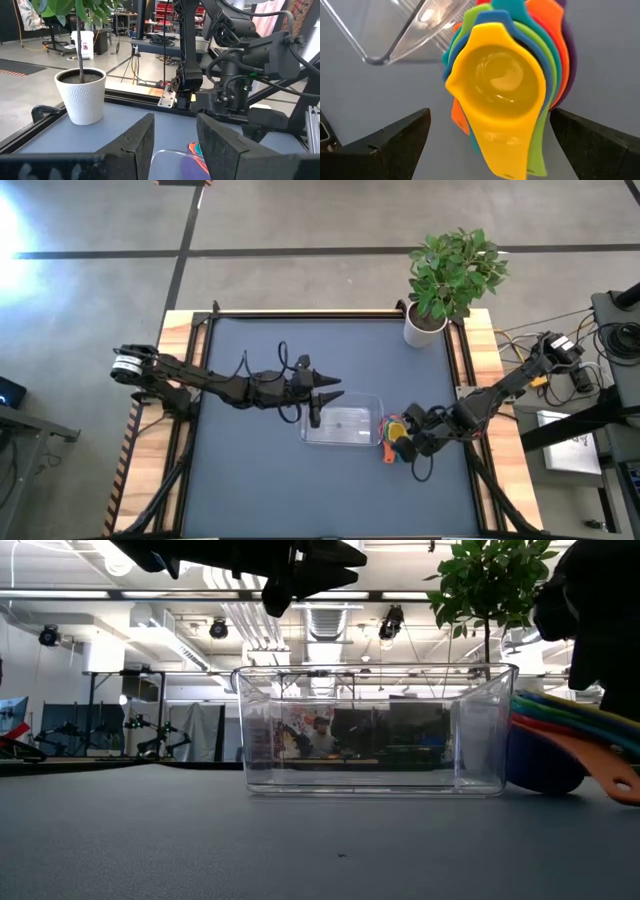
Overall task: Nest measuring cups in basket
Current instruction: Put the nested measuring cups into the transparent bin
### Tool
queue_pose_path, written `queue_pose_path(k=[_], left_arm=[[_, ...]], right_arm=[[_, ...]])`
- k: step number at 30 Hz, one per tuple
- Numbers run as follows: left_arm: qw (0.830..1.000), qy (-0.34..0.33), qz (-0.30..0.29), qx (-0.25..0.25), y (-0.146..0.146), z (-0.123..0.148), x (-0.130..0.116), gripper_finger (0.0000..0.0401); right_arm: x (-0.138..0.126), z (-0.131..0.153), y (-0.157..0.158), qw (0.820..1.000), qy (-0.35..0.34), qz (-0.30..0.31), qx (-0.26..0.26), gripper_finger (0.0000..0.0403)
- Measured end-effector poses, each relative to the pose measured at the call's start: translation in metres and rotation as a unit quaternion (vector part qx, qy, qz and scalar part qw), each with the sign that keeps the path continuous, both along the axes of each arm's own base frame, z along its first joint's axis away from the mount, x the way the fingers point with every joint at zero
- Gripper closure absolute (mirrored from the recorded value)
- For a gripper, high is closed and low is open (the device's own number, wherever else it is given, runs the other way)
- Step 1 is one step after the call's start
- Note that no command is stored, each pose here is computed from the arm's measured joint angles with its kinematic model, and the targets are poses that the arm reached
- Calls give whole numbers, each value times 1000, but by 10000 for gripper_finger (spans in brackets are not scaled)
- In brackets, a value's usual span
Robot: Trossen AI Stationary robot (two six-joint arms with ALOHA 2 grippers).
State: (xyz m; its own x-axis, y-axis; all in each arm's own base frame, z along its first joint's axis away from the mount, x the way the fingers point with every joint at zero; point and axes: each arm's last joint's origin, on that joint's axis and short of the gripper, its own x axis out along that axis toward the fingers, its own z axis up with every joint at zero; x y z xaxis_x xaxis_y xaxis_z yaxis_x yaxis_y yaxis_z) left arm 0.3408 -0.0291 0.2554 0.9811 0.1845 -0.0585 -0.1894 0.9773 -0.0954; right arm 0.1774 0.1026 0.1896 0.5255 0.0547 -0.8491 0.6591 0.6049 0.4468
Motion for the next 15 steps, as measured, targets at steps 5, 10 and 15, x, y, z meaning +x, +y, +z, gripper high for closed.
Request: queue_pose_path(k=[5,10,15], left_arm=[[1000,1,0,0,0,0,0,271],[1000,0,0,0,0,0,0,271],[1000,1,0,4,0,0,0,271]], right_arm=[[1,-1,-8,999,6,-26,-20,5],[4,-2,-19,999,16,-27,-38,5],[8,-1,-24,999,19,0,-44,5]])
